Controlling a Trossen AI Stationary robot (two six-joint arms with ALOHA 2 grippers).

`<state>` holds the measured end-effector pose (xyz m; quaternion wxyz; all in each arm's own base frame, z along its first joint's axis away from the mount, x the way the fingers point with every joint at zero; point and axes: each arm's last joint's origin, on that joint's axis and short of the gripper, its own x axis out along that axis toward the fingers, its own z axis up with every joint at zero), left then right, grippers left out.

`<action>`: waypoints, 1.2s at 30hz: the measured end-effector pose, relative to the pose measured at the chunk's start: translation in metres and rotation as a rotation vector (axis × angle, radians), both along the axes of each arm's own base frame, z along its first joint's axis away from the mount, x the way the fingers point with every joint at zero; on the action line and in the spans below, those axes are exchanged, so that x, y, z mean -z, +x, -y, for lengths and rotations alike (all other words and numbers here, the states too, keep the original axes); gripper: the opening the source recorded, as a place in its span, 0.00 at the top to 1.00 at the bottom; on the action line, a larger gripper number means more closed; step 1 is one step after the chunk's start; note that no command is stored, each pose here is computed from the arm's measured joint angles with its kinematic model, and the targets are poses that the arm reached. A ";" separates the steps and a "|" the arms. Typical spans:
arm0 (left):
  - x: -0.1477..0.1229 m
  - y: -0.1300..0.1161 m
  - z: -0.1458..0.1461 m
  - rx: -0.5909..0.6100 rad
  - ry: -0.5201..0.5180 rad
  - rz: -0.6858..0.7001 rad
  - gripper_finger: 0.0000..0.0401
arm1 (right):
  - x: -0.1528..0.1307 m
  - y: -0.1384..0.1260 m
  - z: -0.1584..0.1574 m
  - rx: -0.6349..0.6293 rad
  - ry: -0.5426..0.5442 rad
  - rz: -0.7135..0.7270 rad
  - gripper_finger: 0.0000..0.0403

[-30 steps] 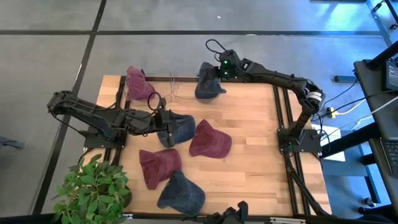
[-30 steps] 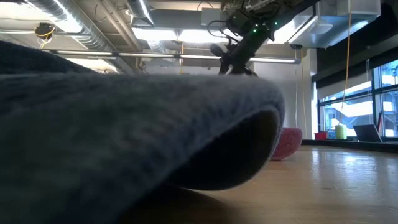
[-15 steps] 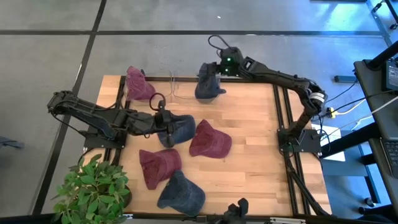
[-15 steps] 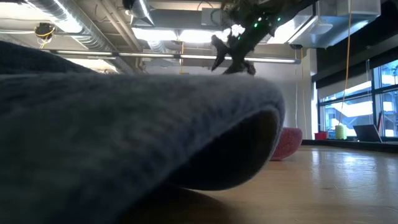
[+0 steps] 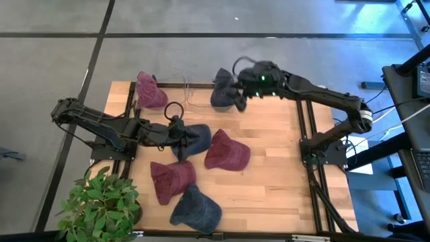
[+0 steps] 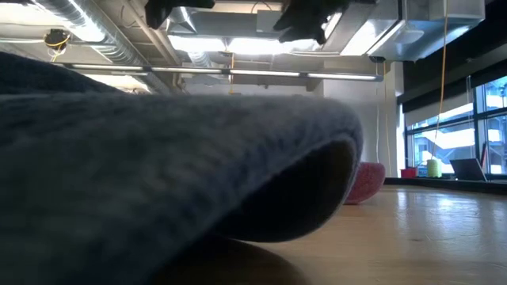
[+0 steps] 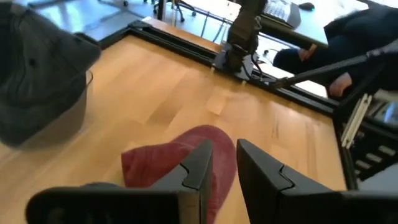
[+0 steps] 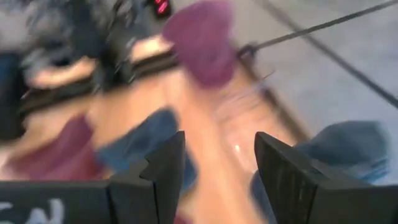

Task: Pick & Place hat
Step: Put the top blue cap into the right transparent bin

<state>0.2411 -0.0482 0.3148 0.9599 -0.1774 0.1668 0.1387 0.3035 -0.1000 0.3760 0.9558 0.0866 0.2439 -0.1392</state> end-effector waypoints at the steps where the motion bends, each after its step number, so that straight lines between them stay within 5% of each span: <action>1: 0.001 0.001 0.000 -0.018 -0.021 0.004 0.82 | 0.001 -0.002 -0.010 -0.032 0.004 -0.035 0.52; 7: 0.018 0.004 0.000 -0.112 -0.109 -0.092 0.68 | 0.010 -0.019 -0.060 -0.177 0.034 -0.142 0.52; 13: 0.044 0.013 0.002 -0.210 -0.151 -0.218 0.50 | 0.030 -0.050 -0.089 -0.242 0.051 -0.045 0.52; 19: 0.063 0.019 0.001 -0.241 -0.244 -0.318 0.44 | 0.050 -0.067 -0.094 -0.217 0.068 0.059 0.52; 23: 0.076 0.010 -0.007 -0.463 -0.488 -0.409 0.46 | 0.061 -0.070 -0.094 -0.205 0.083 0.061 0.52; 29: 0.087 -0.017 -0.013 -0.857 -0.615 -0.515 0.47 | 0.067 -0.067 -0.092 -0.207 0.064 0.042 0.52; 36: 0.114 -0.020 -0.014 -1.006 -0.736 -0.505 0.48 | 0.063 -0.064 -0.092 -0.223 0.028 0.094 0.52</action>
